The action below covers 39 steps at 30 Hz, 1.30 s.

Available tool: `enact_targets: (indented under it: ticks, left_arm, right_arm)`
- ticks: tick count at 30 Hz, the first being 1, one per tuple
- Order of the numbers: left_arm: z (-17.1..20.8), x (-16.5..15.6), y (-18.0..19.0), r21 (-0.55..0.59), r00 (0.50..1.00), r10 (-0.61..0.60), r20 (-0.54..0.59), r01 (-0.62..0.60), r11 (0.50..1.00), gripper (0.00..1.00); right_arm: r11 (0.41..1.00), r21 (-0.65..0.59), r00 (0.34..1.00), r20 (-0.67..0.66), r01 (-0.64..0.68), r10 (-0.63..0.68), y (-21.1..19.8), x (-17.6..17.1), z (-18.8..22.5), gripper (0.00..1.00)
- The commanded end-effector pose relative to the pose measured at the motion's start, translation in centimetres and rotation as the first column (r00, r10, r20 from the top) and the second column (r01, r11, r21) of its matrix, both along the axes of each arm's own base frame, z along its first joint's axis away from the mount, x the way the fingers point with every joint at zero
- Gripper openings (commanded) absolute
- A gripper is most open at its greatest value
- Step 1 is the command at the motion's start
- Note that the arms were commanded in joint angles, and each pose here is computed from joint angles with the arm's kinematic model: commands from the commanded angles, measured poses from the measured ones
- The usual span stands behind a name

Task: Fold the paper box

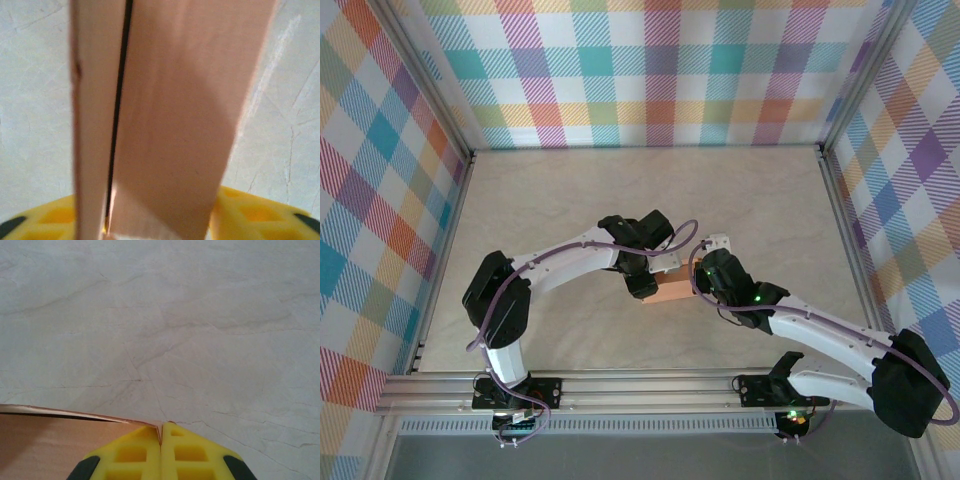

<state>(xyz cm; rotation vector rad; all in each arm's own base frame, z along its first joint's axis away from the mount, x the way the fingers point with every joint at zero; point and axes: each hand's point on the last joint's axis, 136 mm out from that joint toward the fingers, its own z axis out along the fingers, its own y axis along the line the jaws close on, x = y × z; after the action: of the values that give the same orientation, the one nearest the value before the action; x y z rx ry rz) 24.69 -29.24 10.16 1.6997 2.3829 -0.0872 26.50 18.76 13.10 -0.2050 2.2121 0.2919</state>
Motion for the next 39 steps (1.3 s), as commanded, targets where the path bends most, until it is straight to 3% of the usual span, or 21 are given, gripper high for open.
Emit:
enact_targets:
  ticks: [1,4,10,17,24,28,31,39]
  left_arm:
    - [-0.3,-0.2,0.1,0.014,1.000,0.022,-0.003,-0.022,1.000,0.61]
    - [0.8,0.3,0.0,-0.007,0.999,0.035,0.034,-0.035,0.999,0.77]
    - [2.3,0.6,-0.2,-0.052,0.996,0.051,0.079,-0.047,0.998,0.95]
    - [2.9,0.0,0.3,-0.078,0.995,0.065,0.075,-0.059,0.995,1.00]
    - [6.6,0.3,0.8,-0.238,0.980,0.174,0.098,-0.147,0.960,1.00]
    - [8.1,1.4,1.9,-0.295,0.943,0.325,0.071,-0.291,0.910,0.86]
    - [8.1,1.2,2.5,-0.266,0.933,0.356,0.055,-0.330,0.906,0.70]
    - [7.4,3.2,3.9,-0.217,0.890,0.448,0.086,-0.423,0.880,0.45]
  right_arm:
    - [0.999,-0.038,0.997,-0.070,-0.031,0.028,-0.1,-1.3,-2.1,0.00]
    - [0.998,-0.052,0.997,-0.064,-0.043,0.040,-0.1,-1.3,-2.1,0.00]
    - [0.995,-0.086,0.997,-0.062,-0.049,0.044,-0.2,-1.3,-2.2,0.00]
    - [0.995,-0.084,0.996,-0.073,-0.047,0.041,-0.1,-1.3,-2.4,0.00]
    - [0.995,-0.084,0.996,-0.078,-0.054,0.047,0.1,-1.3,-2.4,0.00]
    - [0.995,-0.082,0.995,-0.077,-0.062,0.056,0.3,-1.3,-2.3,0.00]
    - [0.994,-0.083,0.995,-0.081,-0.065,0.059,0.3,-1.4,-2.4,0.00]
    - [0.995,-0.073,0.995,-0.082,-0.070,0.064,0.5,-1.4,-2.3,0.00]
